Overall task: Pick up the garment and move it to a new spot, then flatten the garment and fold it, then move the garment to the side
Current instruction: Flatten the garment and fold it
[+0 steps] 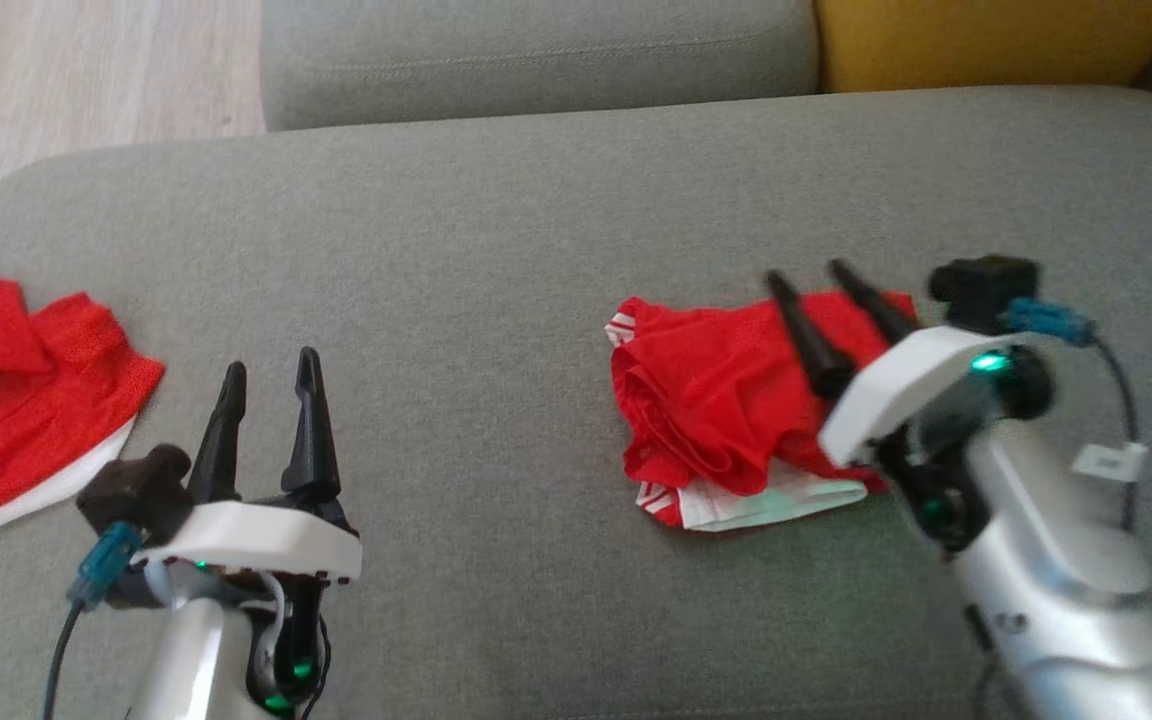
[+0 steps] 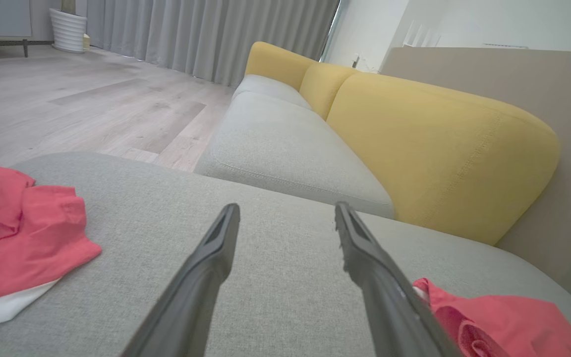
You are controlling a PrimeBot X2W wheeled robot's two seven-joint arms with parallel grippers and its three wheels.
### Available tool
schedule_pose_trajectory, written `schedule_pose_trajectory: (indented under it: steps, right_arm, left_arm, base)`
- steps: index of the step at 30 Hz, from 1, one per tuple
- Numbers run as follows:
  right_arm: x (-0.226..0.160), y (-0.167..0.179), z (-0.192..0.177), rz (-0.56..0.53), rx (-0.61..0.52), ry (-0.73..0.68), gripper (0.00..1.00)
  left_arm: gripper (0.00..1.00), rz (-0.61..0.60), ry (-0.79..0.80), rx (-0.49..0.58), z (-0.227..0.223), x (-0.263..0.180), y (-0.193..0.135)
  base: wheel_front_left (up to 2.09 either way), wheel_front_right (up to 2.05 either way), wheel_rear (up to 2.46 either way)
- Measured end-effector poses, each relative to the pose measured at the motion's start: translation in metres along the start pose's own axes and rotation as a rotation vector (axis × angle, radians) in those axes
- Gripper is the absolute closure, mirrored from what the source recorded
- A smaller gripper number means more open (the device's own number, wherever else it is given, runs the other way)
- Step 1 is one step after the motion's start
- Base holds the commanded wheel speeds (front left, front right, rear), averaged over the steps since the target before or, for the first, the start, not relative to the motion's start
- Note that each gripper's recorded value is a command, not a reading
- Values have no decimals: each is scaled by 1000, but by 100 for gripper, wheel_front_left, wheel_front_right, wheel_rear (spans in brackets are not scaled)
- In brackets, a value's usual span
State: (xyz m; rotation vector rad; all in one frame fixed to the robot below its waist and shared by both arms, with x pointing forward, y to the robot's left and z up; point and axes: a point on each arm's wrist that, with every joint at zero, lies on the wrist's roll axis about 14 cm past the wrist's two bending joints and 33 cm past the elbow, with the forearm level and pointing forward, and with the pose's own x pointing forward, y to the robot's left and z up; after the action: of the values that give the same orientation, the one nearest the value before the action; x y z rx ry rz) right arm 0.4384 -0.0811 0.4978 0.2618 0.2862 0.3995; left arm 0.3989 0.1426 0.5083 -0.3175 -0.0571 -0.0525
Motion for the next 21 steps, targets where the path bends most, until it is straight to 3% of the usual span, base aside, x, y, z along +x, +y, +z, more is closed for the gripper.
schedule_pose_trajectory:
  steps: [6, 12, 21]
  right_arm:
    - [-31, -48, 28, -103, -210, -84, 0]
    - [-65, -81, 16, -184, -328, -139, 0]
    - [-88, -101, -12, -286, -260, -152, 0]
  left_arm:
    - [0, -31, -20, -4, 6, 2, -11]
    - [0, -67, -19, -7, 6, 2, -23]
    - [0, -79, 23, -9, -9, -5, -28]
  base:
    - [0, 0, 0]
    - [0, 0, 0]
    - [0, 0, 0]
